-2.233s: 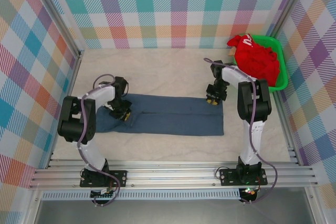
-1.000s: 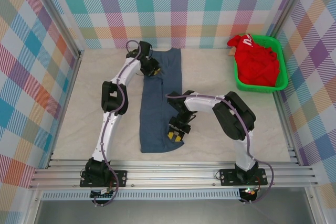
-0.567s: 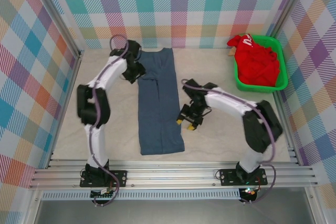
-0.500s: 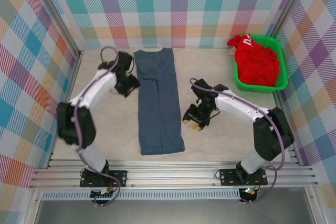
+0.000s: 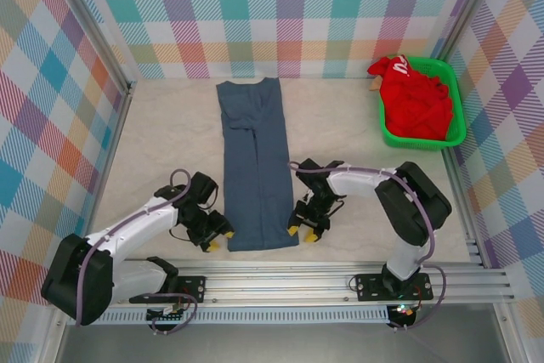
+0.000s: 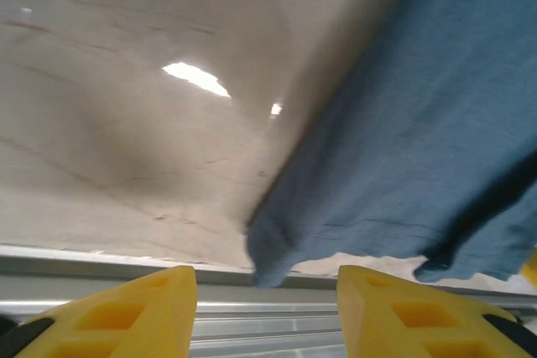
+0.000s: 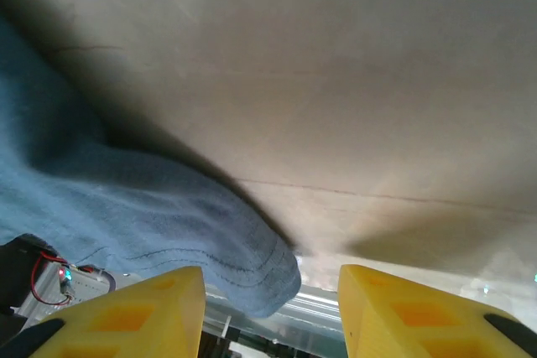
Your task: Fold and stack the t-shirts
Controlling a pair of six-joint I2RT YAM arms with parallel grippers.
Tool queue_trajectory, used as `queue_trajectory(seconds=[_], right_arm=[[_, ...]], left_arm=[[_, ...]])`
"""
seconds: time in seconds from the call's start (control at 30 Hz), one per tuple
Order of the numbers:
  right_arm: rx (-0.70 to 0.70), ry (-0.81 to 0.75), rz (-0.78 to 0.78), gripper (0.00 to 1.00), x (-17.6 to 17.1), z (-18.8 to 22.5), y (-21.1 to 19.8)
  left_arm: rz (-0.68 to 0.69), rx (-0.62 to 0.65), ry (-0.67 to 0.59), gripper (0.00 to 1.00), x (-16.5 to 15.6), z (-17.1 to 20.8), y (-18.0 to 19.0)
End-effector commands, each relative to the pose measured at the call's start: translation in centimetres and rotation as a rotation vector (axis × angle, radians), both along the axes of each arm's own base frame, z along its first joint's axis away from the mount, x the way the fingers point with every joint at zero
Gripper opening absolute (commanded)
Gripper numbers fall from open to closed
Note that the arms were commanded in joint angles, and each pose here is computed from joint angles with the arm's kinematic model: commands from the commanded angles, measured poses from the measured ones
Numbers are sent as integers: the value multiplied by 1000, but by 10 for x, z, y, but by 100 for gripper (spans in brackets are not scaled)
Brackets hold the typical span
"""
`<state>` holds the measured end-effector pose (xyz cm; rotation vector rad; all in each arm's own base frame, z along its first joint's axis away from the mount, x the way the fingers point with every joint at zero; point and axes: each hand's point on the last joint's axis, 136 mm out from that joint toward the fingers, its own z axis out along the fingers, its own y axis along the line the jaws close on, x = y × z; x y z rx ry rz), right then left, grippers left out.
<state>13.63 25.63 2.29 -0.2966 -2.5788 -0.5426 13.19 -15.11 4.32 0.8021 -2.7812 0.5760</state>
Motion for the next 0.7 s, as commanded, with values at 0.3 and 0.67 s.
queue_trajectory(seconds=[0.3,0.67], right_arm=[[-17,25,-22,26,-12,-18,22],[-28,59,11,0,-27,-2,17]], left_arm=[[-26,-65,0,21,-1,-16,-30],[-91,1,45,0,-34,-6,-7]])
